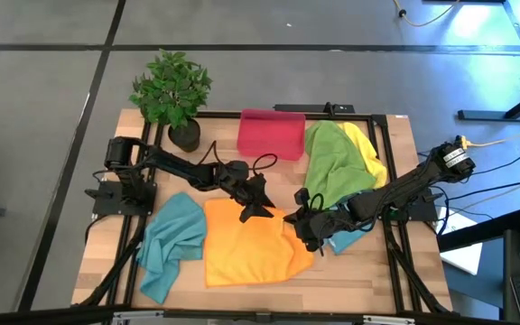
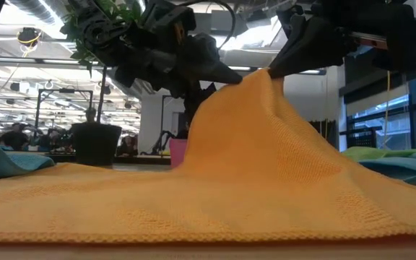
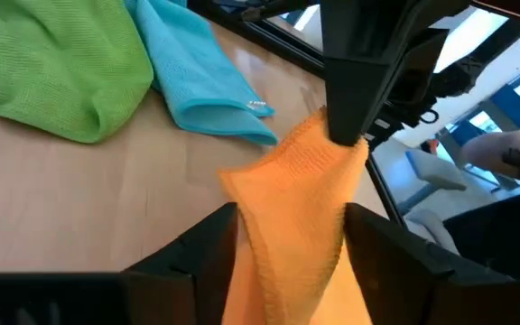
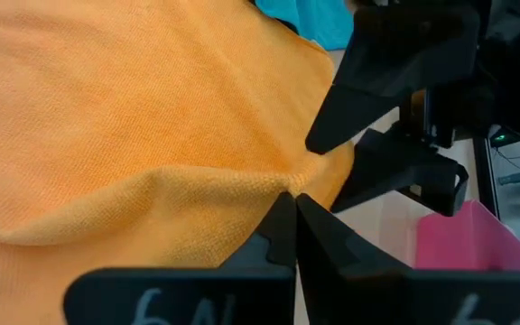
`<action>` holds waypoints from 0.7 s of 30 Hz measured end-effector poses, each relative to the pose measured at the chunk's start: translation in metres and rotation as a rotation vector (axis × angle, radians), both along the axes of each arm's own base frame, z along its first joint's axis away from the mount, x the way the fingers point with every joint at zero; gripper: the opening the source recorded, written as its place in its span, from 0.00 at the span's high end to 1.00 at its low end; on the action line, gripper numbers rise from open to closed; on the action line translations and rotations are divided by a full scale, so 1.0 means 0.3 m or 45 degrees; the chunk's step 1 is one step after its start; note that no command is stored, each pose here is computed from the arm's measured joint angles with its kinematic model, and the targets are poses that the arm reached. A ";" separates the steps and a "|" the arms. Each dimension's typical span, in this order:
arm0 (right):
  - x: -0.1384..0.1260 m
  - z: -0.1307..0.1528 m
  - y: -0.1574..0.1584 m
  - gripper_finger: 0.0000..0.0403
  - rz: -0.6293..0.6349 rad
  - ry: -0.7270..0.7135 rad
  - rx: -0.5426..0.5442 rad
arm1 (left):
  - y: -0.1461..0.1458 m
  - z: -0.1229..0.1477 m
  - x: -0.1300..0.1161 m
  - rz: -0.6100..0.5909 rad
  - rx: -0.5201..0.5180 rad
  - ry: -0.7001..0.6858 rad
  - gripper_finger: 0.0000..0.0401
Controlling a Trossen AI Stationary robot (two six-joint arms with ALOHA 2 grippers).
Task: Roll microfiber towels into tight, uniform cylinder then place into a basket
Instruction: Fold the orange towel
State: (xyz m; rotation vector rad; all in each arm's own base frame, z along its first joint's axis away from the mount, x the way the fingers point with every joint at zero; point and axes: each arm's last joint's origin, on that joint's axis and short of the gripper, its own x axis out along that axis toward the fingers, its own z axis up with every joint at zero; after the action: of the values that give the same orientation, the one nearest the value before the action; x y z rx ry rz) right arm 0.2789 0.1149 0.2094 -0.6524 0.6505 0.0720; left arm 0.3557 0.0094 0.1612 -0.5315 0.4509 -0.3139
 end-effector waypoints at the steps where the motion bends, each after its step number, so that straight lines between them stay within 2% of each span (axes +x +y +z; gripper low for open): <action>1: 0.000 0.000 0.000 0.99 0.000 0.000 0.000 | -0.001 0.000 0.000 -0.011 -0.004 0.000 0.58; 6: 0.000 0.000 0.000 0.99 0.000 0.000 0.000 | 0.007 0.001 -0.002 -0.042 -0.021 -0.002 0.74; 14: 0.000 0.000 0.000 0.99 0.000 -0.001 0.000 | 0.046 0.012 0.001 0.001 -0.039 -0.039 0.98; 21: -0.001 -0.001 -0.002 0.98 -0.031 -0.001 0.022 | 0.054 0.017 0.004 0.037 0.025 -0.081 1.00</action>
State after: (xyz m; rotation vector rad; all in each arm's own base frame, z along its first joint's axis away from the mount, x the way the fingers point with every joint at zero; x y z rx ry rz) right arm 0.2786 0.1144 0.2090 -0.6278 0.6563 0.0548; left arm 0.3568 0.0256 0.1663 -0.5068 0.3840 -0.2969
